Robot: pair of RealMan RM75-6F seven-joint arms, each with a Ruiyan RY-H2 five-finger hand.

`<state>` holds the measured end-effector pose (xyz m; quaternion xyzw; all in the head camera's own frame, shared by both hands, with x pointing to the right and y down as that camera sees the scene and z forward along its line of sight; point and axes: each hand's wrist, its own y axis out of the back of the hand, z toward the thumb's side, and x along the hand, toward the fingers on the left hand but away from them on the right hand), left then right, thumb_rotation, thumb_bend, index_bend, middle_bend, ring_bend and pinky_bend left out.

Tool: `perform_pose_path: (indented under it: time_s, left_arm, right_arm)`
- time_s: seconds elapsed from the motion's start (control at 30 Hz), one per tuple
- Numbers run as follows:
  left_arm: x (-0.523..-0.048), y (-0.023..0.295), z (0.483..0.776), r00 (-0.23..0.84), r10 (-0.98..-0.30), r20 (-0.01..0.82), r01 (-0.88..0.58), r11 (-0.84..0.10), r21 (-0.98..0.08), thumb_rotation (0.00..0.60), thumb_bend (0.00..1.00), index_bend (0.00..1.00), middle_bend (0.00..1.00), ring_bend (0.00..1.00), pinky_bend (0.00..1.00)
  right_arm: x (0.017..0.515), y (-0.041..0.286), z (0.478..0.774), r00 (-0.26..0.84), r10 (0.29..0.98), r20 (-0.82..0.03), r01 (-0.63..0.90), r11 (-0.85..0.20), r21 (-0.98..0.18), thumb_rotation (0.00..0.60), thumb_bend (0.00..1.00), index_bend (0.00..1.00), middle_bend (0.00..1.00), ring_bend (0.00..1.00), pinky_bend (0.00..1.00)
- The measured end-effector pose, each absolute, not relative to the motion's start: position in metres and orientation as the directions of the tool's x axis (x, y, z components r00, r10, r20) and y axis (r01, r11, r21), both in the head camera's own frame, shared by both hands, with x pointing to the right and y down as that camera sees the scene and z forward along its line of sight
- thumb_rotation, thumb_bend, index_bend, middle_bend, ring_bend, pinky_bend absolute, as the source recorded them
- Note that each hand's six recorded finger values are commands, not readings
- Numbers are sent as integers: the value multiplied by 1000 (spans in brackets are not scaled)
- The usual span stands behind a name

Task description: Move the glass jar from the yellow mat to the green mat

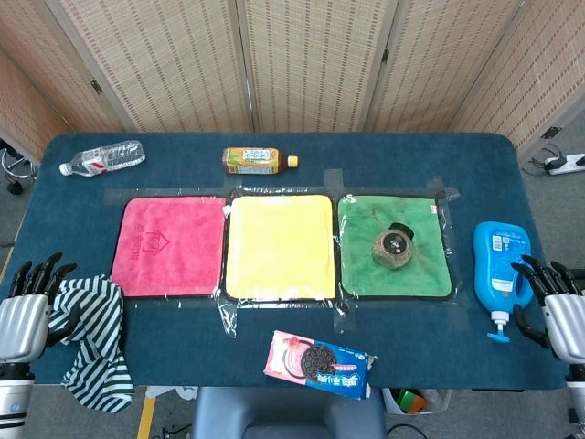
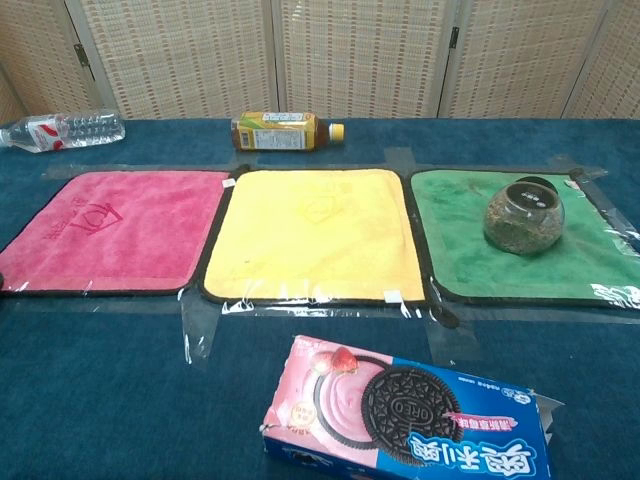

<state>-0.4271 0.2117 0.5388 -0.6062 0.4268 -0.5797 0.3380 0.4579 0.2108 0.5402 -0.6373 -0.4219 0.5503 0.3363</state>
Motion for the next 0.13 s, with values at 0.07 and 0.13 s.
perform_pose_path:
  time_s: [0.07,0.13]
  left_arm:
    - [-426,212,539,-33,-910,414,-127,-407,-904,600,449,209,100,140,56]
    - [-424,212,538,-28,-911,412,-128,-406,-905,600,449,209,100,140,56]
  right_arm:
    - [459,216,539,38,911,-410,188,-409,-893,600,508,154,131,172,88]
    - [459,218,538,40,917,-398,199,-398,-896,600,507,154,134,173,88]
